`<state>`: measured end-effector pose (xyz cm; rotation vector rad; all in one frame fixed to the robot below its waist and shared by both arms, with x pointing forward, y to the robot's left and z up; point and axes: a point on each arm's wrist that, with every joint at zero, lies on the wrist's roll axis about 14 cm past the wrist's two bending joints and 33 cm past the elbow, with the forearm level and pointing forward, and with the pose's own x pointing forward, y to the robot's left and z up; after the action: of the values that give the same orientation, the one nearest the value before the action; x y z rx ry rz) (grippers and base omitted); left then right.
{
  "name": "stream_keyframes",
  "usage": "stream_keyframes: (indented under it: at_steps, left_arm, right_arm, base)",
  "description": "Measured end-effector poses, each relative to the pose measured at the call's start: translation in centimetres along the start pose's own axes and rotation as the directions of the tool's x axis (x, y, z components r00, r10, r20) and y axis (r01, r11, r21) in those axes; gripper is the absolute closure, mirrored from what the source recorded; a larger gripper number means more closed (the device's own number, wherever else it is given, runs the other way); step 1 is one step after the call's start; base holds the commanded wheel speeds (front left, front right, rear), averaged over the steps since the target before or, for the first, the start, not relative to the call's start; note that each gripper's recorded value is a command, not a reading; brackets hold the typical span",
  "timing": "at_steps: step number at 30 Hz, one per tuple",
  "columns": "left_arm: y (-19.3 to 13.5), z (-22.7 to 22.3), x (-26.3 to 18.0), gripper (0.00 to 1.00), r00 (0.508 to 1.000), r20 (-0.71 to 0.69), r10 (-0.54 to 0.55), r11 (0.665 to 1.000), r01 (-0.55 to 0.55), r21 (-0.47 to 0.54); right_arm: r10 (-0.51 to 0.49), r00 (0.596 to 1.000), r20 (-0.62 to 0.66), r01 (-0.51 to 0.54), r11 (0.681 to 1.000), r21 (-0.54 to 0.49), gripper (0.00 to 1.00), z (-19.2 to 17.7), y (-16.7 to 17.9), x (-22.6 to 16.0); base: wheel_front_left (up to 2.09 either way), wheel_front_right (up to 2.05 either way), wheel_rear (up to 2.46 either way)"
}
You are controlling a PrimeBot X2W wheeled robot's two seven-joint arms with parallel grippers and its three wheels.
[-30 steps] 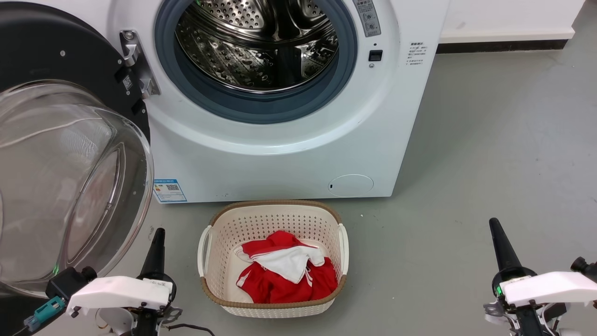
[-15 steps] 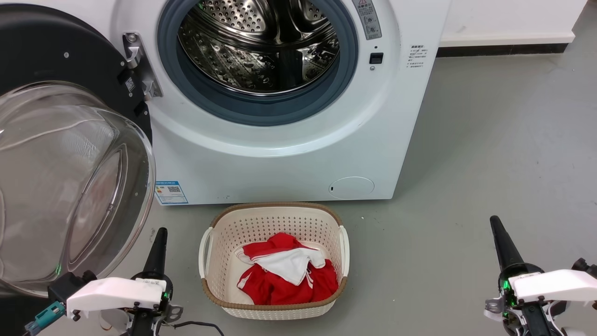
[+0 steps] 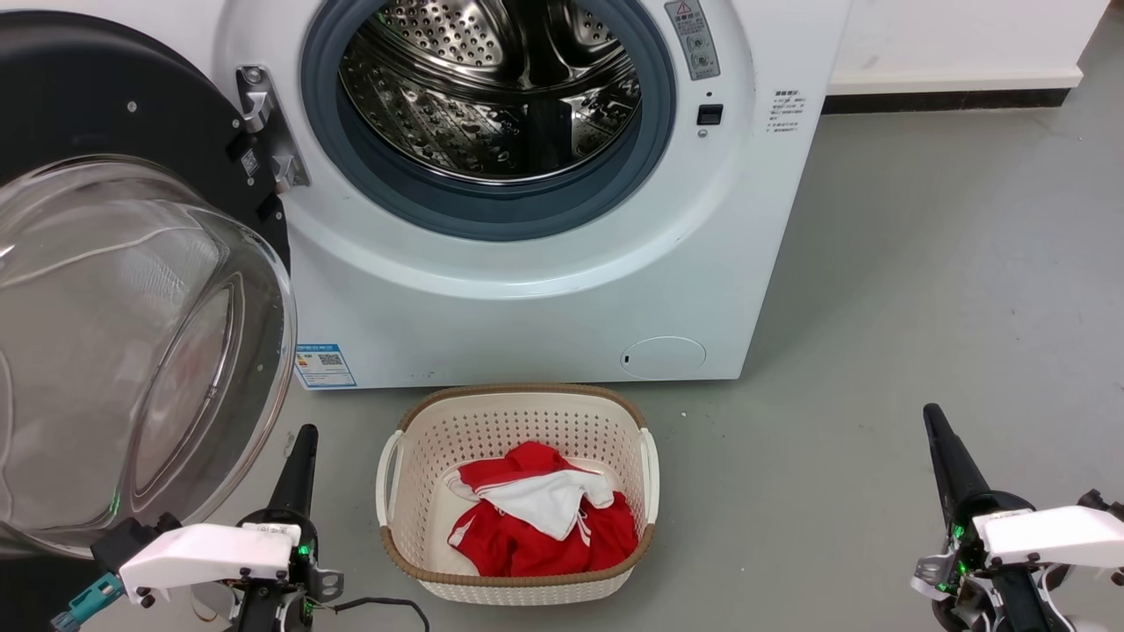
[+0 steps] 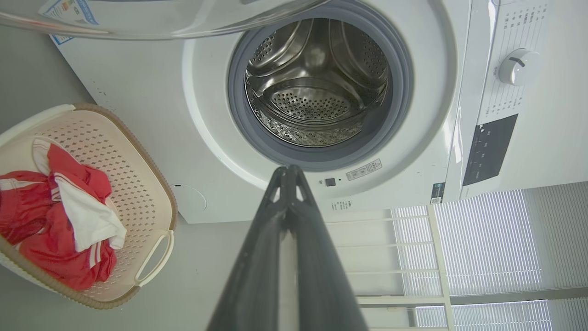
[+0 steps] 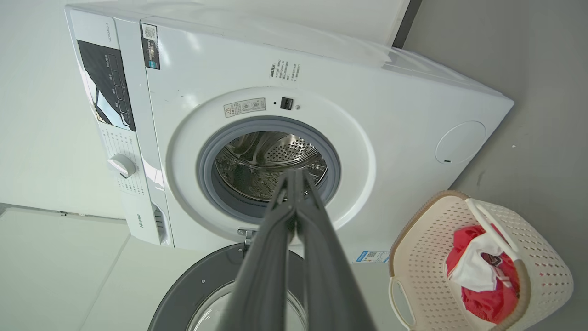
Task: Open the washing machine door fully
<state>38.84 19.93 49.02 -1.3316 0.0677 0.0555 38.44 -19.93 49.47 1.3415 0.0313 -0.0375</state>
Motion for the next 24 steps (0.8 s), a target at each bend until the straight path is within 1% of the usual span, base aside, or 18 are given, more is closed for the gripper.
stream_keyframes:
  at_steps: [11,24]
  left_arm:
    - [-0.5,0.1,0.0,1.00,1.000,0.005,-0.025,0.995,0.025,-0.093]
    - [-1.1,0.3,-0.1,1.00,0.998,0.009,-0.055,0.980,0.056,-0.188]
  right_arm:
    - [0.009,1.000,-0.001,-0.009,0.996,0.085,1.00,0.1,0.2,0.0]
    - [0.028,1.000,-0.001,-0.028,0.984,0.178,1.00,0.2,0.8,0.2]
  base:
    - [0.00,0.00,0.00]
    - [0.00,0.00,0.00]
